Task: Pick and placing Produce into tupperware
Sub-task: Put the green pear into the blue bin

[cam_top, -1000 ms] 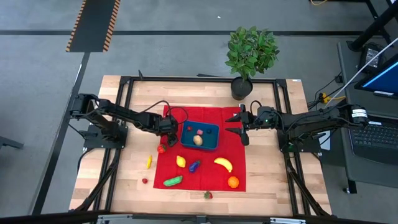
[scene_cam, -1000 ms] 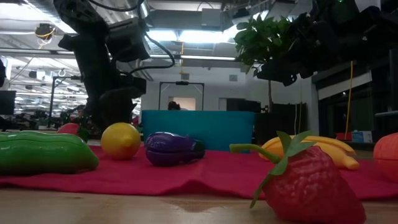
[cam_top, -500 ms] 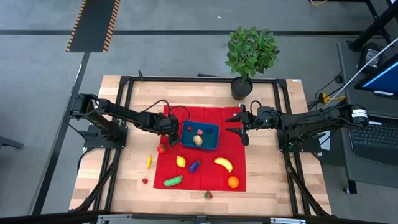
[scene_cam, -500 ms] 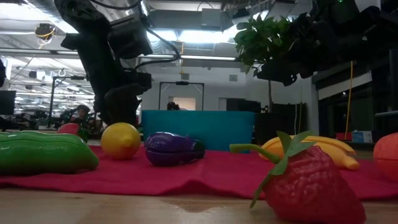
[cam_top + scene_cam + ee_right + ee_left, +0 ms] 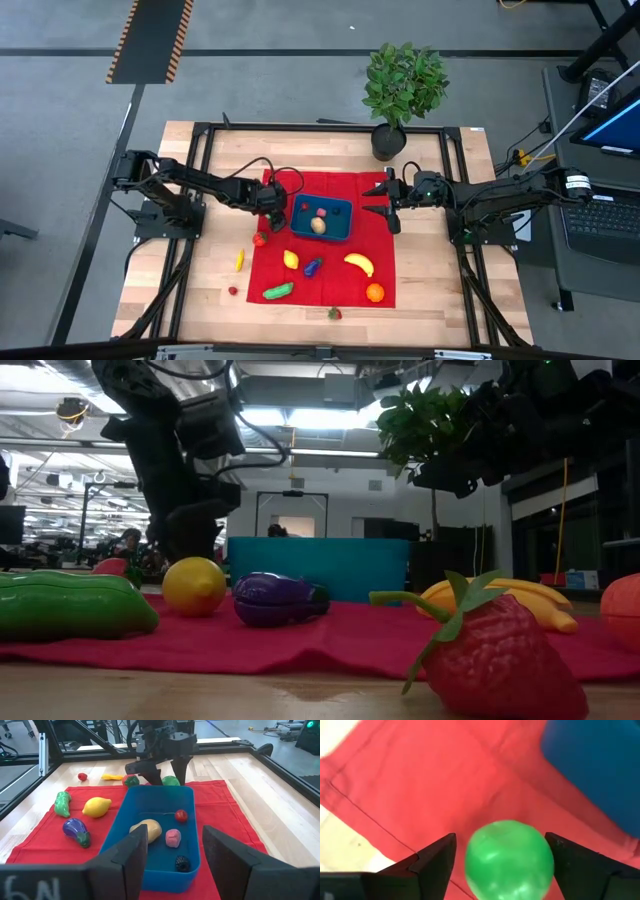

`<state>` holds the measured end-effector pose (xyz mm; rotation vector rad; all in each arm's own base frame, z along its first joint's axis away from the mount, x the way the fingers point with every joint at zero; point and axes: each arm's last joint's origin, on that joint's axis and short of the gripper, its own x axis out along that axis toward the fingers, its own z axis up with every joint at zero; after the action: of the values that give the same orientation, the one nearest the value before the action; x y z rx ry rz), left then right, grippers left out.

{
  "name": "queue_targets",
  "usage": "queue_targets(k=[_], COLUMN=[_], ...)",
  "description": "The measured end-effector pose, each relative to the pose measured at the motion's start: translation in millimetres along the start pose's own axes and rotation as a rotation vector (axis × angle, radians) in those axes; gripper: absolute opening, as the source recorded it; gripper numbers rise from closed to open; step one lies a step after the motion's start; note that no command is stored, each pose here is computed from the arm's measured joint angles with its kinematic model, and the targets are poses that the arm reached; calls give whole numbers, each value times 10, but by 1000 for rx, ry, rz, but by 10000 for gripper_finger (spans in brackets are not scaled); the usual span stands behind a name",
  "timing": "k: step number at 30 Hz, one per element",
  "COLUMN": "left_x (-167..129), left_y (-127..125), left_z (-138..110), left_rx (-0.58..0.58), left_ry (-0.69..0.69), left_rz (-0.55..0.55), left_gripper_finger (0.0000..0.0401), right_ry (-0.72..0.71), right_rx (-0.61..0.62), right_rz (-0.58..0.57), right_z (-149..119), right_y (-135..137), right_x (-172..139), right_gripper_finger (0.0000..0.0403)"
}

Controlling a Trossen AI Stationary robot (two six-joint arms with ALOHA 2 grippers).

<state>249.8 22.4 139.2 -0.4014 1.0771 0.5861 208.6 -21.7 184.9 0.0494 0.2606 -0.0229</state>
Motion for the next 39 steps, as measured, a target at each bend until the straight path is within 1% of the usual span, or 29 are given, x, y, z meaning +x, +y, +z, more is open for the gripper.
queue_targets(k=[5,11,19,23,28,39], left_x=[0,-1,-1,-2,-4,-4], left_y=[5,0,6,12,13,13], left_z=[-19,-24,-30,-39,-39,-39], left_rx=[2,2,3,6,14,29], left_ry=[28,39,46,55,54,54], left_rz=[-7,-24,-19,-12,-11,-11], left_gripper_finger=[276,275,273,252,203,203], right_ry=[0,0,0,0,0,0], right_rx=[0,0,0,0,0,0], right_rz=[0,0,1,0,0,0], right_z=[0,0,0,0,0,0], right_y=[0,0,1,1,0,1], right_x=[0,0,0,0,0,0], right_gripper_finger=[190,190,190,190,190,190])
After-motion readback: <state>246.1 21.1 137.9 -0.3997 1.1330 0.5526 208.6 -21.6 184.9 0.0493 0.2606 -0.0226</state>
